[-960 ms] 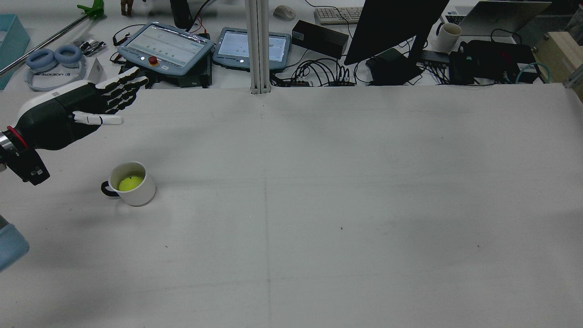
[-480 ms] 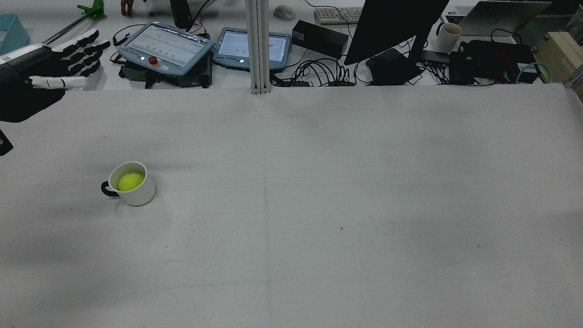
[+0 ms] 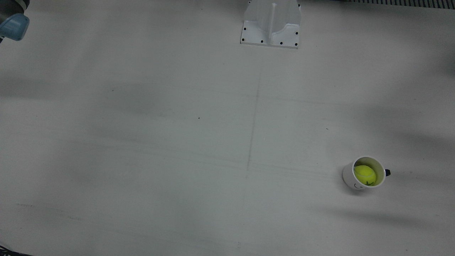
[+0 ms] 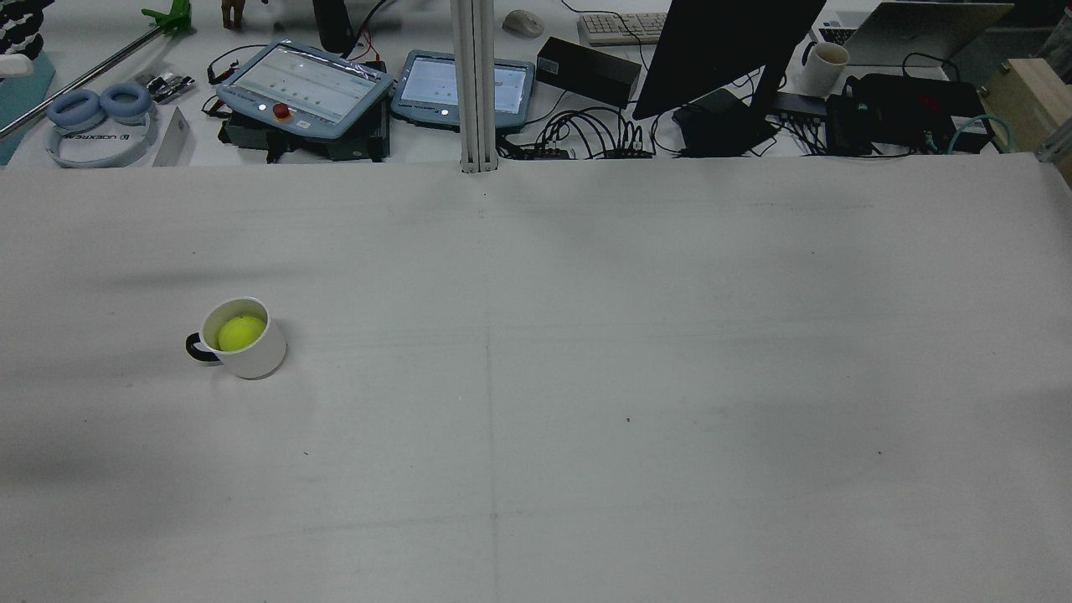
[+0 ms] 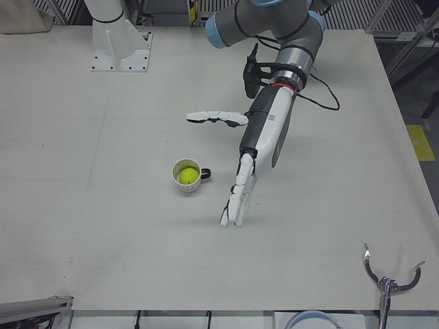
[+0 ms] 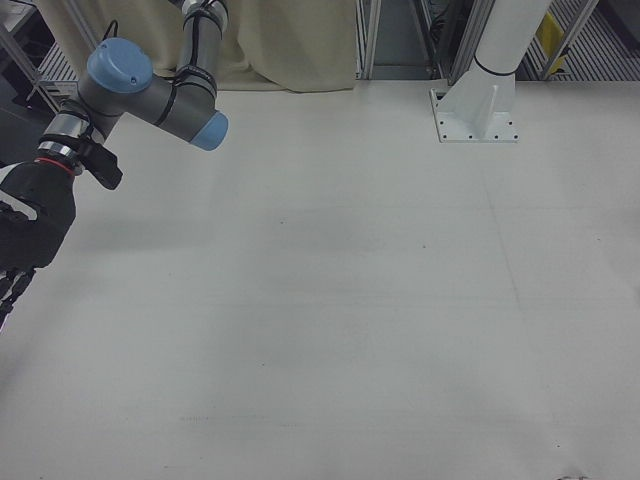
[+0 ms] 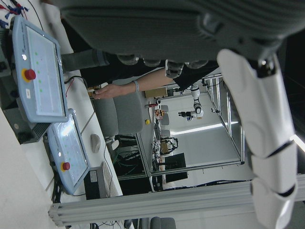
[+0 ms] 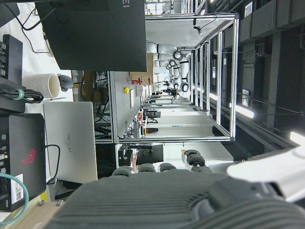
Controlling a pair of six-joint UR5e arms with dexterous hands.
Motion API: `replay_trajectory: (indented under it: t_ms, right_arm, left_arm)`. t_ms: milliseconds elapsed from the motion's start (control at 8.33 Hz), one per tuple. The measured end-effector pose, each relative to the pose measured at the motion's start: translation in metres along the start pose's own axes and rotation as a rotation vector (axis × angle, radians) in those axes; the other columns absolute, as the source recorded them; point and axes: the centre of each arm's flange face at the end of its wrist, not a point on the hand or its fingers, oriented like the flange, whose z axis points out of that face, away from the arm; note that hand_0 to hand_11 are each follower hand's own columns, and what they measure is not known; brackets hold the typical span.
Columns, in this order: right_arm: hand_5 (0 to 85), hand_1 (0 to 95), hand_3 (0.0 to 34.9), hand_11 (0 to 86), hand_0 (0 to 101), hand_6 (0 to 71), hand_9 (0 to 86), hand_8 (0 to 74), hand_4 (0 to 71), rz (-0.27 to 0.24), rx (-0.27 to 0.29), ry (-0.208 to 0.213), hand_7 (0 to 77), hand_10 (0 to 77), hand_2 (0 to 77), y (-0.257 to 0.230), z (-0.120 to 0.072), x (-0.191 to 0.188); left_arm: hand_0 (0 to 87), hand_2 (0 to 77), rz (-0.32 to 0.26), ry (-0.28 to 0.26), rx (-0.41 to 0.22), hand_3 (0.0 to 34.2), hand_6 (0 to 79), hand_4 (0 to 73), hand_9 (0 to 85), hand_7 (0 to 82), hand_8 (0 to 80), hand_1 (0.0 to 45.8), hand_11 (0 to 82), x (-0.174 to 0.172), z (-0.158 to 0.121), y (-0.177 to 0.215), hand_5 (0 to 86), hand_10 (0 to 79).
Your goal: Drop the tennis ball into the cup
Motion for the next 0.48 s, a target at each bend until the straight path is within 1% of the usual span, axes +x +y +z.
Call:
replay_trajectory:
  t_ms: [120, 240, 360, 480]
  right_arm:
    - [0.0, 0.5, 0.0, 0.5, 0, 0.0, 0.0, 0.0, 0.0, 0.000, 0.000, 0.000, 0.0, 0.0, 0.5, 0.000, 0.000, 0.000]
    - [0.0, 0.5, 0.0, 0.5, 0, 0.0, 0.0, 0.0, 0.0, 0.000, -0.001, 0.000, 0.0, 0.0, 0.5, 0.000, 0.000, 0.000]
    - [0.0, 0.5, 0.0, 0.5, 0, 0.0, 0.0, 0.0, 0.0, 0.001, 0.000, 0.000, 0.0, 0.0, 0.5, 0.000, 0.000, 0.000]
    - [0.0, 0.5, 0.0, 0.5, 0, 0.0, 0.0, 0.0, 0.0, 0.001, 0.000, 0.000, 0.0, 0.0, 0.5, 0.000, 0.000, 0.000]
  left_arm:
    - [47.6, 9.8, 0.006, 0.030, 0.032, 0.0, 0.0, 1.1, 0.5, 7.1, 0.0, 20.7, 0.0, 0.018, -0.006, -0.011, 0.5, 0.0]
    - [47.6, 9.8, 0.011, 0.057, 0.058, 0.0, 0.0, 1.1, 0.5, 7.1, 0.0, 20.7, 0.0, 0.034, -0.011, -0.022, 0.5, 0.0]
    - [49.2, 9.8, 0.013, 0.074, 0.076, 0.0, 0.0, 1.1, 0.5, 9.3, 0.0, 20.7, 0.0, 0.043, -0.016, -0.033, 0.5, 0.0]
    - [49.0, 9.8, 0.014, 0.090, 0.095, 0.0, 0.0, 1.1, 0.5, 9.3, 0.0, 20.7, 0.0, 0.050, -0.026, -0.047, 0.5, 0.0]
